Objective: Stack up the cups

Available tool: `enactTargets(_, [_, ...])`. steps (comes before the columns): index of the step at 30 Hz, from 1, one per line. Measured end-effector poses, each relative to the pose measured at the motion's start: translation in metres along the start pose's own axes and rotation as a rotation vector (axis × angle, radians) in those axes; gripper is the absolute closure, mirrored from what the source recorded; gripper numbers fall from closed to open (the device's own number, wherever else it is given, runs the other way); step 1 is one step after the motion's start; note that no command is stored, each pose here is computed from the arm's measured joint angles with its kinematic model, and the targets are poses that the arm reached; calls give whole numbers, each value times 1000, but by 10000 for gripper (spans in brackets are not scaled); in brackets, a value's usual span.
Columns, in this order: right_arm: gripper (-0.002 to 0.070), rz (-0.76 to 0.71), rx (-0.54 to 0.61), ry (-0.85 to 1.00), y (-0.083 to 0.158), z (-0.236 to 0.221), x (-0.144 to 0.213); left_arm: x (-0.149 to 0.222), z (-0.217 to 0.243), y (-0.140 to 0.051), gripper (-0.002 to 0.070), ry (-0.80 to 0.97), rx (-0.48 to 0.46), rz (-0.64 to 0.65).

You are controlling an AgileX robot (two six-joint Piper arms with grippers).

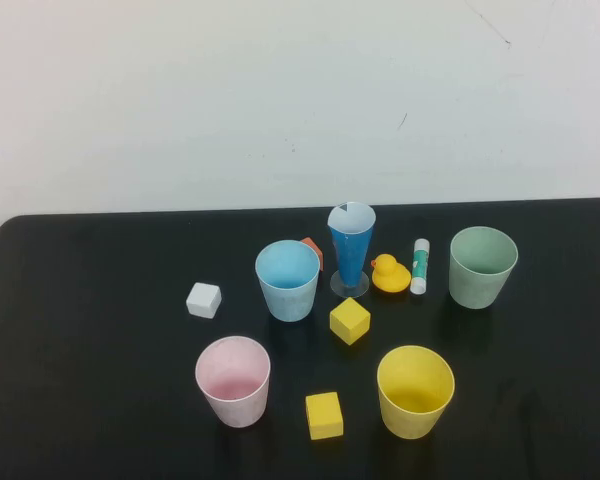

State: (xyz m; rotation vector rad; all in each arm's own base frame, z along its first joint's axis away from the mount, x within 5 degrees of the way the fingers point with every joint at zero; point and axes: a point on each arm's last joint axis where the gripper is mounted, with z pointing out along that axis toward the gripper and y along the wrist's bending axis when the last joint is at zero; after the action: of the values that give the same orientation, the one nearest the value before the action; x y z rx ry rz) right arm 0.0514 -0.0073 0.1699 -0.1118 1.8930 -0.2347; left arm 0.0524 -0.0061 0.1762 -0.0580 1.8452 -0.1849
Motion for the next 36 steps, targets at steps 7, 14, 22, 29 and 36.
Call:
enactTargets(7, [678,15,-6,-1,1,0,0,0,0,0,677,0,0,5])
enactTargets(14, [678,18,-8,-1,1,0,0,0,0,0,677,0,-1,7])
enactTargets(22, [678,18,-8,-1,1,0,0,0,0,0,677,0,-1,7])
enactTargets(29, [678,18,-8,-1,1,0,0,0,0,0,677,0,-1,7])
enactTargets(36, [678,18,-8,-1,1,0,0,0,0,0,677,0,-1,4])
